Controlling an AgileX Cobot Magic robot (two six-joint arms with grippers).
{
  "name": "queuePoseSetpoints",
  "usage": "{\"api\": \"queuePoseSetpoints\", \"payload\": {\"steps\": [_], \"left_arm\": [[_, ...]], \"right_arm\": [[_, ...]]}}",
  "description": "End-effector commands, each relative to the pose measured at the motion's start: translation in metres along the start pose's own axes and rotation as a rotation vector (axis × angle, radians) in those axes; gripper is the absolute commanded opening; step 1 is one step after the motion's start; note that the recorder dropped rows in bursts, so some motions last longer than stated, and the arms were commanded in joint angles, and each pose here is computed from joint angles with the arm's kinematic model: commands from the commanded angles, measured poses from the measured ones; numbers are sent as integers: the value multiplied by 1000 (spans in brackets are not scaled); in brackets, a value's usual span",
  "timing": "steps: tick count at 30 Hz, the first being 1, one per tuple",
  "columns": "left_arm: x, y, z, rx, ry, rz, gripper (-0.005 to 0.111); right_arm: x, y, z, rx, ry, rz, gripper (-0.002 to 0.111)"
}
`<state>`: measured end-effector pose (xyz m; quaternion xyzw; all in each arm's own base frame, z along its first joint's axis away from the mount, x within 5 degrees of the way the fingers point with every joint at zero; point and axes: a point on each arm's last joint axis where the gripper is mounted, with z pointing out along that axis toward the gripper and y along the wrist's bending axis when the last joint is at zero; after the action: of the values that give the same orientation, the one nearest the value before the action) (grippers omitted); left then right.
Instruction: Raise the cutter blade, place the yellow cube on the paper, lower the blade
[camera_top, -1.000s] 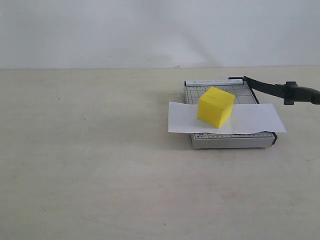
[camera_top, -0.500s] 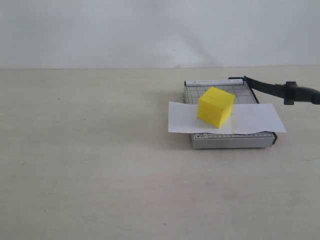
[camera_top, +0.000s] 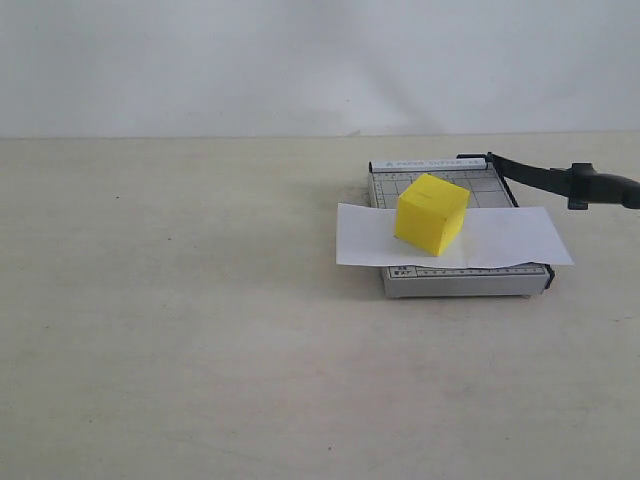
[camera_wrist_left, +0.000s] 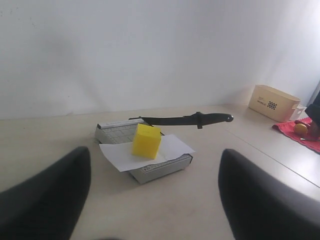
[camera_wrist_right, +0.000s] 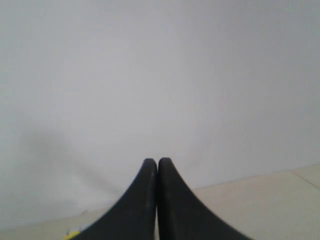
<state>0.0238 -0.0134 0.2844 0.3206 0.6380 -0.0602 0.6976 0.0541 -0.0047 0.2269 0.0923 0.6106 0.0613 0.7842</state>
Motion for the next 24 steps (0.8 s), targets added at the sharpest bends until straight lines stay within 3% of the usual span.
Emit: {"api": "queuePoseSetpoints", "payload": {"steps": [1,10,17,24], "left_arm": [[0,0,1,-7,-4,1,68],[0,1,1,-16,-13,14,68],[7,1,8,-87,-73,163,68],[27,-9,18,-69,-98,142,68]], "right_arm": [[-4,0,-1,-1,-47,96,0],[-5,0,-1,-2,-51,120,0],[-3,0,0,0,-32,121,0],[1,0,0,5,15,119,0]]}}
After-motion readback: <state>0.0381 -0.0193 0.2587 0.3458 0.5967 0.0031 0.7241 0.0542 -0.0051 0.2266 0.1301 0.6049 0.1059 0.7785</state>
